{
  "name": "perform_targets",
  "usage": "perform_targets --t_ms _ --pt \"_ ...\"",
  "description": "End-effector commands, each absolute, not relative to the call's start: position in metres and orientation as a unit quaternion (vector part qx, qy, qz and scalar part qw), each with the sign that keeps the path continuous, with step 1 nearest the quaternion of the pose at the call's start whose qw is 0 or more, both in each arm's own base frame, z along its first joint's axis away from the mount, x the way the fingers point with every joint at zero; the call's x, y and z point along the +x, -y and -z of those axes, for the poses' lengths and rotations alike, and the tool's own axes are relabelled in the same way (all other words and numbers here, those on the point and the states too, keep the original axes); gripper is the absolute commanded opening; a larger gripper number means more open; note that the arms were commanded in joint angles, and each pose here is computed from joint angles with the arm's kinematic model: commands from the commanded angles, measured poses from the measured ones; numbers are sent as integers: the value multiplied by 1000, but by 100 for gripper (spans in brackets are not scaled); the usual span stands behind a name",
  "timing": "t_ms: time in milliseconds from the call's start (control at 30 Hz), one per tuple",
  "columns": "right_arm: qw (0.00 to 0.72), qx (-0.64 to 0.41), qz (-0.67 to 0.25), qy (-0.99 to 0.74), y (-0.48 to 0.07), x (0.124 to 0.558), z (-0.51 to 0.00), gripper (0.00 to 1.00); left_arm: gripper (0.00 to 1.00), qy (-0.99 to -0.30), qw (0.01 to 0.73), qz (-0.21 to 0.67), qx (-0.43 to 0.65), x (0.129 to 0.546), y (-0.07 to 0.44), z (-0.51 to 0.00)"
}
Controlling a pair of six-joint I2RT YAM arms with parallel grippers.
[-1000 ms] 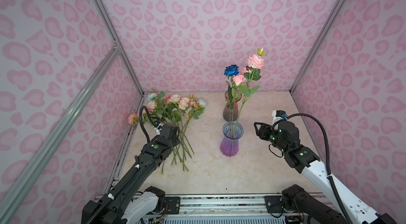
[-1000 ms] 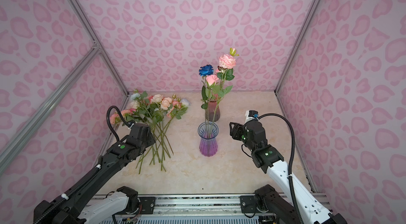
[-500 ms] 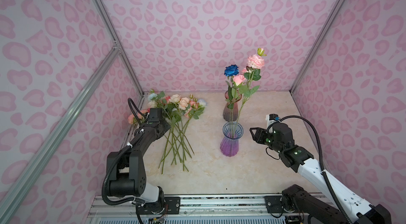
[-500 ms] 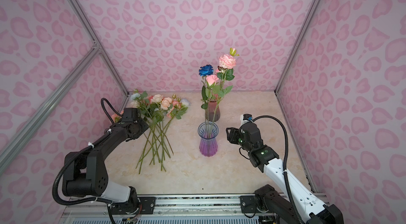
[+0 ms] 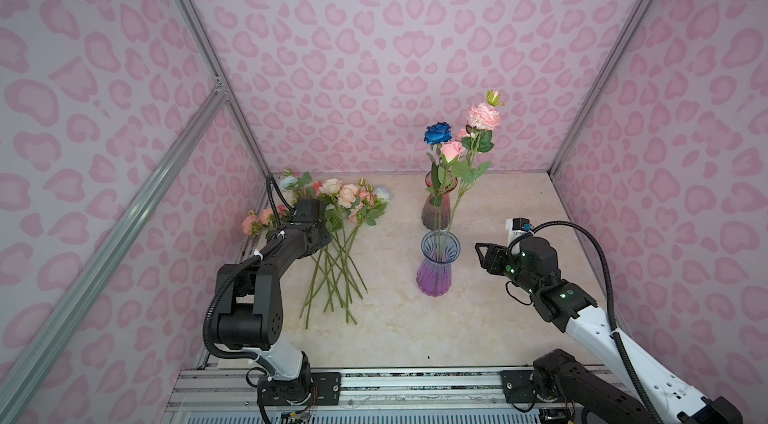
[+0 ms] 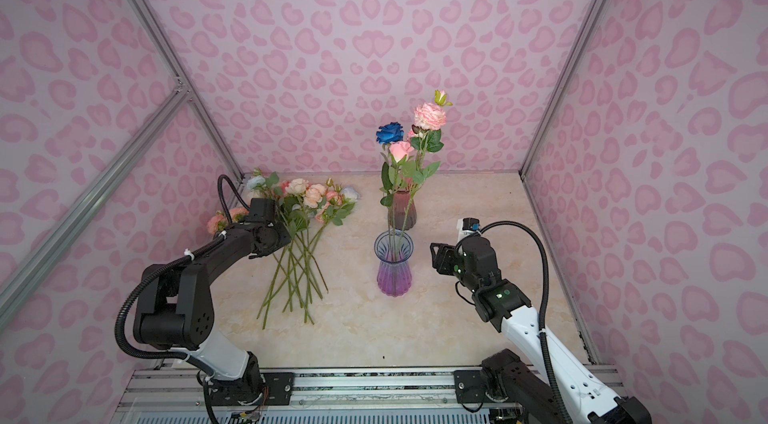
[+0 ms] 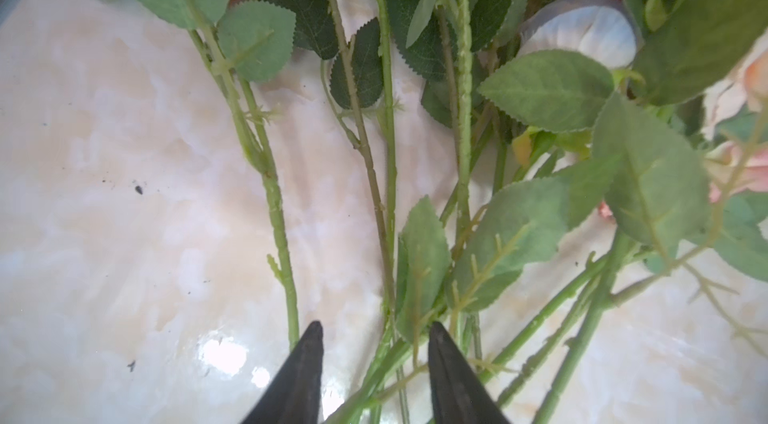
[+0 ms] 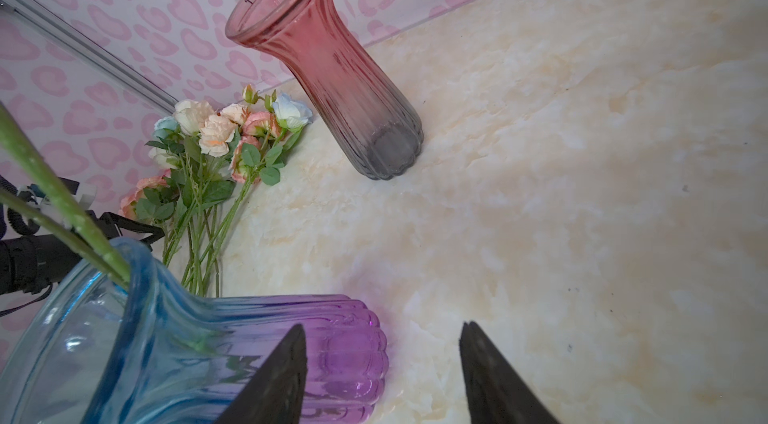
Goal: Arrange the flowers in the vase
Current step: 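Lower the left gripper onto the bunch and close on a white rose stem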
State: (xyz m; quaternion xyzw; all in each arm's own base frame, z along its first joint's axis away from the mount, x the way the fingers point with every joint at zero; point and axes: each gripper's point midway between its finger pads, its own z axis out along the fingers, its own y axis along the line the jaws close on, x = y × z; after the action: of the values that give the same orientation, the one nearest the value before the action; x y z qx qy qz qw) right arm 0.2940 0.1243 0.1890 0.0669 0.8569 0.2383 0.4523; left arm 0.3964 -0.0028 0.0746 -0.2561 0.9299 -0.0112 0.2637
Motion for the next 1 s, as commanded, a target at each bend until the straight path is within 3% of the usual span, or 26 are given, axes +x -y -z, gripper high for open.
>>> perform_targets --t_ms 0,367,467,533,700,967 --pt "460 60 -238 -853 -125 295 -190 60 45 -946 249 -6 -209 396 12 -70" --pt "468 63 -238 -849 -121 292 -196 61 41 -955 228 -55 -181 399 7 -57" --pt "467 63 -237 -849 -121 292 -196 61 35 -956 223 -55 -181 400 8 -52" --pt "468 63 -238 -849 -121 292 -197 61 24 -954 226 -57 -186 399 7 -53" --pt "466 65 -240 -849 -122 293 -195 61 13 -950 245 -39 -188 398 11 -71" --pt "467 64 -245 -847 -123 293 -198 61 13 -947 264 -11 -184 397 21 -94"
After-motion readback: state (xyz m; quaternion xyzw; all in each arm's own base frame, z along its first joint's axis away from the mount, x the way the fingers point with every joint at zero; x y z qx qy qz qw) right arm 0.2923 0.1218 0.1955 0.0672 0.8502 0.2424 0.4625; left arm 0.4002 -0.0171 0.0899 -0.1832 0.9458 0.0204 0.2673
